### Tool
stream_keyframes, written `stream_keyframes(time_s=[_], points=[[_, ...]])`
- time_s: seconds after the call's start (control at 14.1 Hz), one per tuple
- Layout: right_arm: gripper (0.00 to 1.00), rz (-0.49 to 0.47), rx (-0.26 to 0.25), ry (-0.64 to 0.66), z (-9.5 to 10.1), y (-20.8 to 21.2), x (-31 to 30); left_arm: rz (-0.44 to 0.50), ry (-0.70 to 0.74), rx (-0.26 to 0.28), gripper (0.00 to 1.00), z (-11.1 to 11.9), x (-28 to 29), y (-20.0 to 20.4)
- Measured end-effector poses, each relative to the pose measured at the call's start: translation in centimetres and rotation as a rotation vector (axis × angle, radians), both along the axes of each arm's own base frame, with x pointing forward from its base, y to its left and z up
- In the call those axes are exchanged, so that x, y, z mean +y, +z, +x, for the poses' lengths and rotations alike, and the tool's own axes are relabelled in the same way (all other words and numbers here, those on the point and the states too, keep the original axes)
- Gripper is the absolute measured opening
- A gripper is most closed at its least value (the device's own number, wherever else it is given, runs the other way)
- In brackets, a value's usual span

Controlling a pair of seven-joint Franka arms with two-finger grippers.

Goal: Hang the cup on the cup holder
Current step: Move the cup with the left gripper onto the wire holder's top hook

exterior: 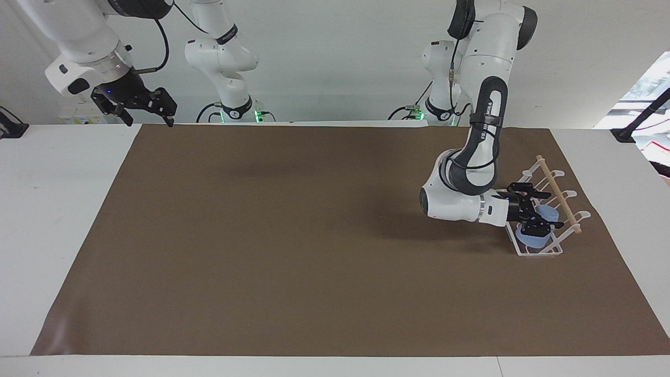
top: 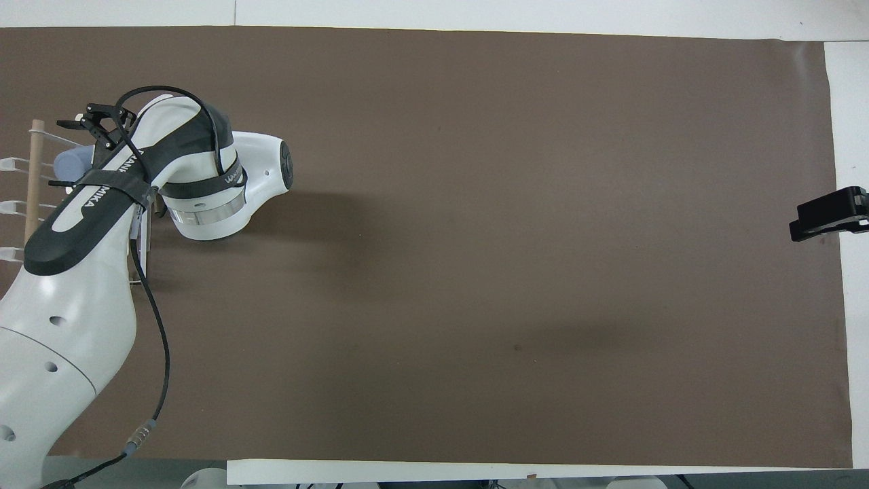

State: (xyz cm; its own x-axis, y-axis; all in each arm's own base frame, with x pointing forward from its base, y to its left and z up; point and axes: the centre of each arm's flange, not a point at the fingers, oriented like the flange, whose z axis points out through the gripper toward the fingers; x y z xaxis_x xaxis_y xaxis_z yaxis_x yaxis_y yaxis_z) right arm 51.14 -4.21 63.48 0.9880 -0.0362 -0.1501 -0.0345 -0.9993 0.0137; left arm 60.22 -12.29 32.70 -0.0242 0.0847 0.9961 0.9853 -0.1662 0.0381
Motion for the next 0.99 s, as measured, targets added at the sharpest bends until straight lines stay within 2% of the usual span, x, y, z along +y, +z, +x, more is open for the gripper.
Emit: stream_keyframes(time_s=[0.21,0.35,0.43,0.71,0.99], points=[[1.00,0.000,0.000,0.000,0.0,0.0,0.0,-0.163,0.076,-0.031,1.00,-0.3,-1.6,3.6],[1.00,0.000,0.000,0.000,0.0,0.0,0.0,-0.295,0.063,0.008,1.00,-0.4,-2.1,6.5],[1.00,0.000,0.000,0.001,0.0,0.0,0.0,-0.382,0.056,0.056,1.00,-0.4,-1.8,7.9],[1.00,0.000,0.000,0.001,0.0,0.0,0.0,-0.638,-0.017,0.368,1.00,-0.2,2.3,11.3],[1.00,0.000,0.000,0.001,0.0,0.0,0.0,-0.804,-0.133,0.660,1.00,-0.3,5.9,12.5]])
